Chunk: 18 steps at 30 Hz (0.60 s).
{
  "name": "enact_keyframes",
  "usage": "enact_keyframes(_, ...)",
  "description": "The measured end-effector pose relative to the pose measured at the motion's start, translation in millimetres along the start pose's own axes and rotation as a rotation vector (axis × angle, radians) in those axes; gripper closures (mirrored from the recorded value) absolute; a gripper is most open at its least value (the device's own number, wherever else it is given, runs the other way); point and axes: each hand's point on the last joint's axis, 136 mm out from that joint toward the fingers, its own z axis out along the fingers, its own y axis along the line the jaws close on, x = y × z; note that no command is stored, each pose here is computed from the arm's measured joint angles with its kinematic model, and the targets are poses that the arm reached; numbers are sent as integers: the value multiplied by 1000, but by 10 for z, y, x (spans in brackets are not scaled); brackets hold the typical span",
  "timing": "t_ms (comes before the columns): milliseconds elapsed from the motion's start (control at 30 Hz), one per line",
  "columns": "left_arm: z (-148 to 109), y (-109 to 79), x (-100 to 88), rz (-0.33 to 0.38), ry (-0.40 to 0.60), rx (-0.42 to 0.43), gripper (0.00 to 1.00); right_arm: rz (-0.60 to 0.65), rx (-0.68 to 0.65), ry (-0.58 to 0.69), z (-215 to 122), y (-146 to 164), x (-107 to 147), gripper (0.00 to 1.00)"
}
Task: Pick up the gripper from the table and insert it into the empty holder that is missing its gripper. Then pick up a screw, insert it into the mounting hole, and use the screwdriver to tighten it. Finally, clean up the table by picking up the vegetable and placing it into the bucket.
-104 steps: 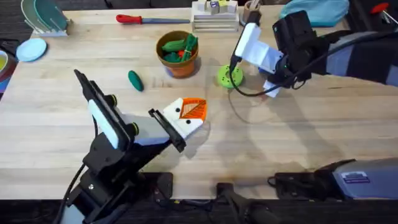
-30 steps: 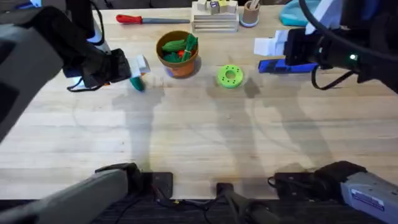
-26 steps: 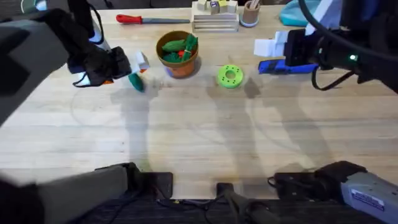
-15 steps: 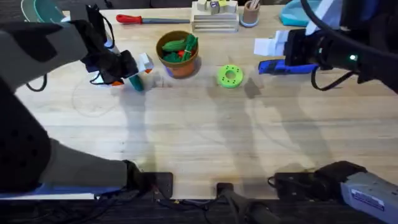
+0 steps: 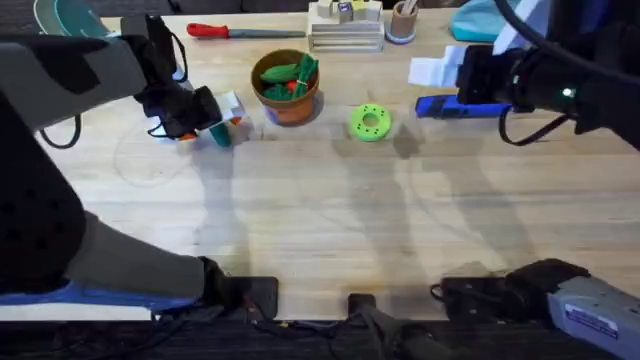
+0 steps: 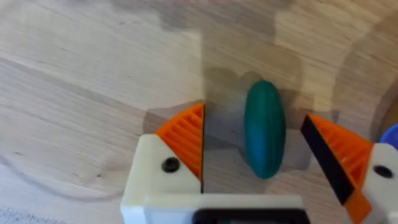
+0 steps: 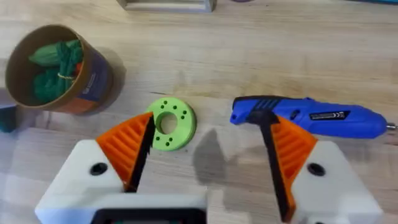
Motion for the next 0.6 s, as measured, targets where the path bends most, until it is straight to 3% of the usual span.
enact_keyframes(167, 11, 35, -11, 0, -4, -21, 11, 0, 0, 0, 0, 0, 0, 11)
enact_keyframes(333, 35, 55, -40, 0, -3, -36, 146, 0, 0, 0, 0, 0, 0, 10)
enact_keyframes(467, 34, 91, -49, -8, -5, -45, 524, 0, 0, 0, -1, 0, -1, 10)
enact_keyframes(567, 27, 70, -68, -8, -10, -32, 949, 0, 0, 0, 0, 0, 0, 10)
enact_keyframes(600, 26, 66, -68, -9, -9, -31, 977, 0, 0, 0, 0, 0, 0, 10)
